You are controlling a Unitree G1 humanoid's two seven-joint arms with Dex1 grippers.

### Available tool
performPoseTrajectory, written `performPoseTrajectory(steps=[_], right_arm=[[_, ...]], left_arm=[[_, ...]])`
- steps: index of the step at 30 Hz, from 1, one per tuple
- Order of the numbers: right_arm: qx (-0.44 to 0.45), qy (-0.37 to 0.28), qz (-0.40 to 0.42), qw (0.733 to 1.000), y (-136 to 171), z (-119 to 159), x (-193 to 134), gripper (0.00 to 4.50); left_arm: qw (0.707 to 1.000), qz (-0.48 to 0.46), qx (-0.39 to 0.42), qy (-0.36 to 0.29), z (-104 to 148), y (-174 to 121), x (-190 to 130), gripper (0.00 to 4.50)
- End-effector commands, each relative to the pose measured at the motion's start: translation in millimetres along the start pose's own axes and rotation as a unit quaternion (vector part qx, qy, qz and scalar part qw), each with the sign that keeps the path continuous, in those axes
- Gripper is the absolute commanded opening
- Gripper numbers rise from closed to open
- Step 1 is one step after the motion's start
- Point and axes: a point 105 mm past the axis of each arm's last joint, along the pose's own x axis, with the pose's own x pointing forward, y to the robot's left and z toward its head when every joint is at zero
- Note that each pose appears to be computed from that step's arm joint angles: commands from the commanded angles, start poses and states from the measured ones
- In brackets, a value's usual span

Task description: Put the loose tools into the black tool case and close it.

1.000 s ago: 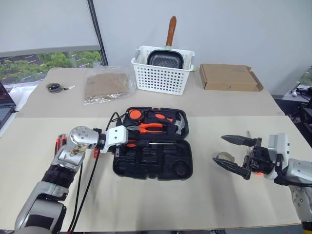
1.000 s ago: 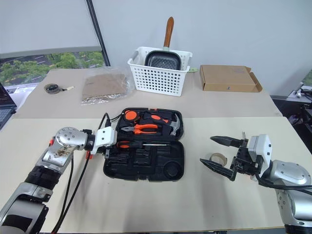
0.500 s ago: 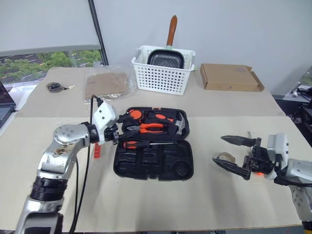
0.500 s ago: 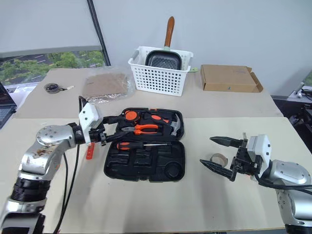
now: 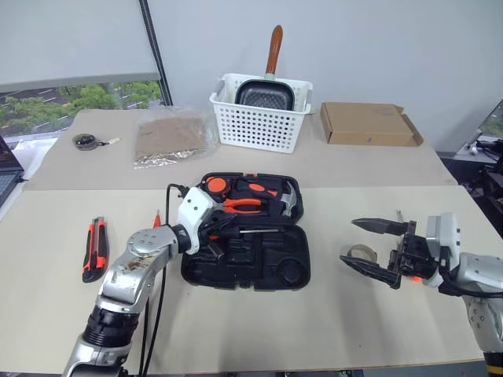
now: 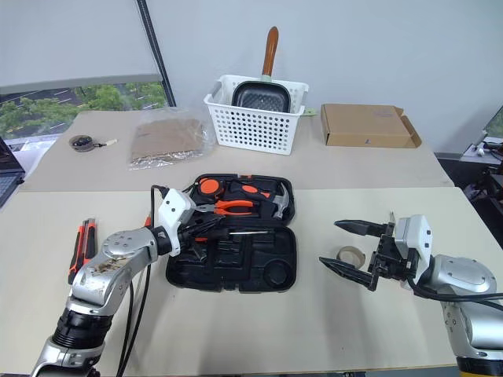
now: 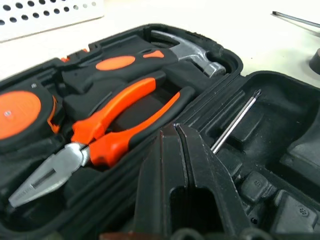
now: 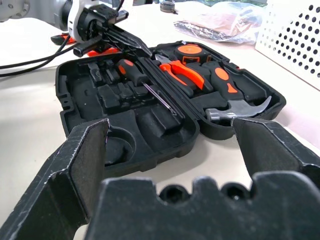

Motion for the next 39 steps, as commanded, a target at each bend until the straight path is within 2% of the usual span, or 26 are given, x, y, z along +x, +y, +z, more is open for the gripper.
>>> performPoseTrajectory(steps=[1,16,33,36,39], right_arm=[[-0.022,-0.003,-0.005,1.0,0.0,9.2,-1.7,4.5],[-0.02,0.0,-0.016,1.0,3.1,7.6,-5.4,4.5],[-0.02,0.001,-0.019,1.0,5.9,7.6,-4.8,4.5],[-0.02,0.002,-0.021,1.0,5.1,7.9,-5.5,4.5],[-0.02,0.003,-0.021,1.0,5.0,7.7,-6.6,4.5]], left_arm=[[1.0,0.006,0.007,0.016,-2.6,-1.1,0.3,0.05],[0.997,-0.01,0.004,0.076,-26.8,-2.2,0.6,0.05],[0.982,-0.054,0.069,0.169,-59.7,-11.1,5.8,0.05],[0.984,-0.047,0.066,0.159,-58.4,-9.4,6.5,0.05],[0.991,-0.032,0.05,0.119,-44.5,-3.8,6.9,0.05]])
